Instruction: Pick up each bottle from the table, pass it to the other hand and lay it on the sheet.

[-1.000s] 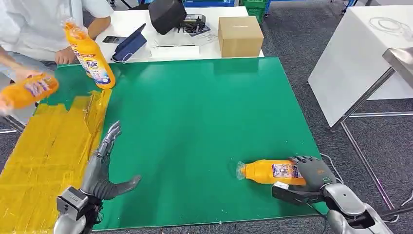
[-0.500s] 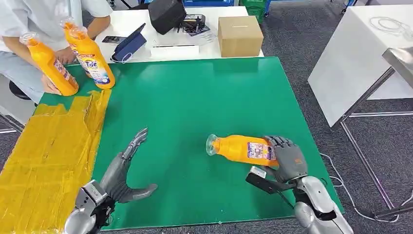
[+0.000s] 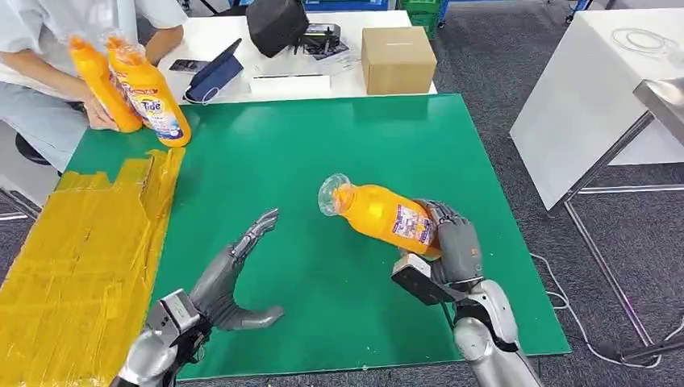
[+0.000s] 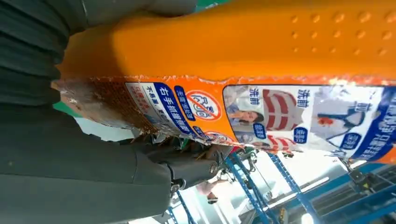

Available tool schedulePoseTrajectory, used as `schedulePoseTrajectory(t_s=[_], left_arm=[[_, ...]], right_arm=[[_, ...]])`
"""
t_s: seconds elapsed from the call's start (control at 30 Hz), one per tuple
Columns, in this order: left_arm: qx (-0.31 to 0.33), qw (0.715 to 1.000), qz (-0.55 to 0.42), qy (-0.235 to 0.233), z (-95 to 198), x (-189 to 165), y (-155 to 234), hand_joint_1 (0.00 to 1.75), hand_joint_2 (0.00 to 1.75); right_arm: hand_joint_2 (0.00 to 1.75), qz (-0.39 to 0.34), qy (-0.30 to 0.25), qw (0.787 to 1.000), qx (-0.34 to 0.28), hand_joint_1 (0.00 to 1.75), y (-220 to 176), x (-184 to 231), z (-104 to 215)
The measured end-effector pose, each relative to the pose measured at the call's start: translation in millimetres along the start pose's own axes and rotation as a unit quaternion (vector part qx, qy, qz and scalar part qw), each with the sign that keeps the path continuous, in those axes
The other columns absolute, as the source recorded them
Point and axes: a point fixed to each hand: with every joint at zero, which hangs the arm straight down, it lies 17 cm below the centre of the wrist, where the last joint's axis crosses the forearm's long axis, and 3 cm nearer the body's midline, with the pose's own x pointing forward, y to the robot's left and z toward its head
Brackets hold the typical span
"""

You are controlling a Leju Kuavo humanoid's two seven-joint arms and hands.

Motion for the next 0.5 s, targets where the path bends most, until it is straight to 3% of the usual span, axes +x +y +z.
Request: schedulePoseTrajectory(t_s=[0.1,0.23,0.5], left_arm=[[-0.002,1.000,0.002,0.000,-0.8,-0.4,-1.2,0.00,1.75],[-0.003,1.000,0.010,-0.008,-7.2,2.3,-0.3,0.00,1.75],[0.000,0.999,0.041,-0.019,-25.6,7.0,6.2,0.00,1.75]], right_arm=[[1.75,-0.019,-0.001,1.000,0.001,1.62,2.1,3.4,-0.8],[1.75,-0.089,-0.009,0.995,0.035,1.71,17.7,18.5,-5.8],[1.75,-0.261,-0.050,0.954,0.137,1.75,91.1,99.0,-8.3]])
